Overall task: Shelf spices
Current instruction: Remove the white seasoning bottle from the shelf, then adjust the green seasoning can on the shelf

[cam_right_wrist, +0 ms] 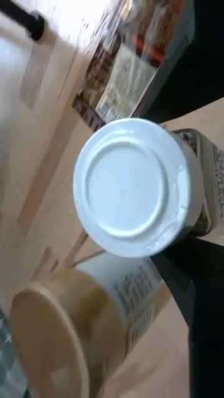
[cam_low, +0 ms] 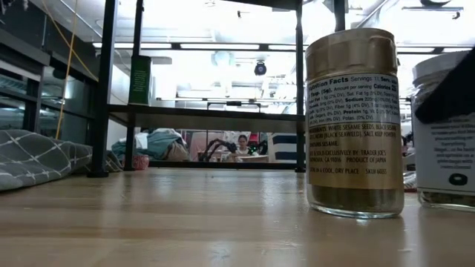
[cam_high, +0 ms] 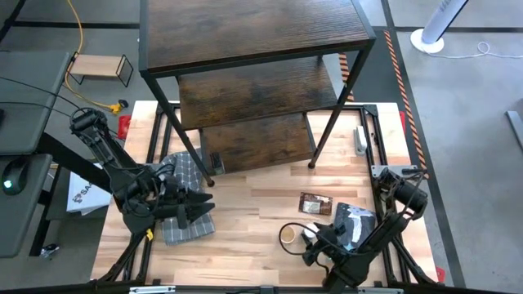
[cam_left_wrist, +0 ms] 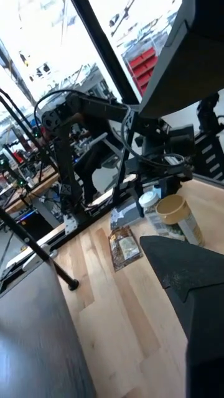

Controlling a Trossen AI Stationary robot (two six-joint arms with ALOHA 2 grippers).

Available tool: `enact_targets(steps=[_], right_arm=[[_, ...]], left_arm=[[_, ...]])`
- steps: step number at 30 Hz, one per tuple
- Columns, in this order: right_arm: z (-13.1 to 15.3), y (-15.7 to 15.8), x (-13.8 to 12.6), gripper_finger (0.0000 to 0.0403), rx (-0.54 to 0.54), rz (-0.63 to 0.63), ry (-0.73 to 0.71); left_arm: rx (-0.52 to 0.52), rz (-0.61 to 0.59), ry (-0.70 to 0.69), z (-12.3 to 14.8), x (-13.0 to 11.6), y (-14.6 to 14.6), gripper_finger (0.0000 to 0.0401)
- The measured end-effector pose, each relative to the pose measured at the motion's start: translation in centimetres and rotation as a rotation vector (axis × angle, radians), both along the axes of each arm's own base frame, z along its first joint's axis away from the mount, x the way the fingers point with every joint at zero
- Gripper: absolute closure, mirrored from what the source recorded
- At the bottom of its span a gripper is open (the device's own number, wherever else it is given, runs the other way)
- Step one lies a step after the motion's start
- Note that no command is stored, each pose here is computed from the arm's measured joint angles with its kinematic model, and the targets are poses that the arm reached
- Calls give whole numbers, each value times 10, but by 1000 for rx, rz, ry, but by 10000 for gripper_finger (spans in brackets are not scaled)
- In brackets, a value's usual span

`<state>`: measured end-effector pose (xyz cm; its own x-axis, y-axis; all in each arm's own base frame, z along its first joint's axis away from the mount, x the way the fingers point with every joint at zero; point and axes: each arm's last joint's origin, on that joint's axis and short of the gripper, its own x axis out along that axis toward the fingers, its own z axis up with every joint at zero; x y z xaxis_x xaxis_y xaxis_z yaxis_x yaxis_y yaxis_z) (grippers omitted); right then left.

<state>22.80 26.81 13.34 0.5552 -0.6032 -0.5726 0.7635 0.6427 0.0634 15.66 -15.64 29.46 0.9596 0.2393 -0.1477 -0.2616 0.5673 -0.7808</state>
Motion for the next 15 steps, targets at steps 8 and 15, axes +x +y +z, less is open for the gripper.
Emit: enact_targets(steps=[8, 15], right_arm=[[37, -5, -12, 120, 48, 10, -3], [101, -28, -31, 126, 92, 36, -30]], left_arm=[[-1, -25, 33, -2, 6, 5, 80], [-43, -94, 81, -6, 12, 9, 111]])
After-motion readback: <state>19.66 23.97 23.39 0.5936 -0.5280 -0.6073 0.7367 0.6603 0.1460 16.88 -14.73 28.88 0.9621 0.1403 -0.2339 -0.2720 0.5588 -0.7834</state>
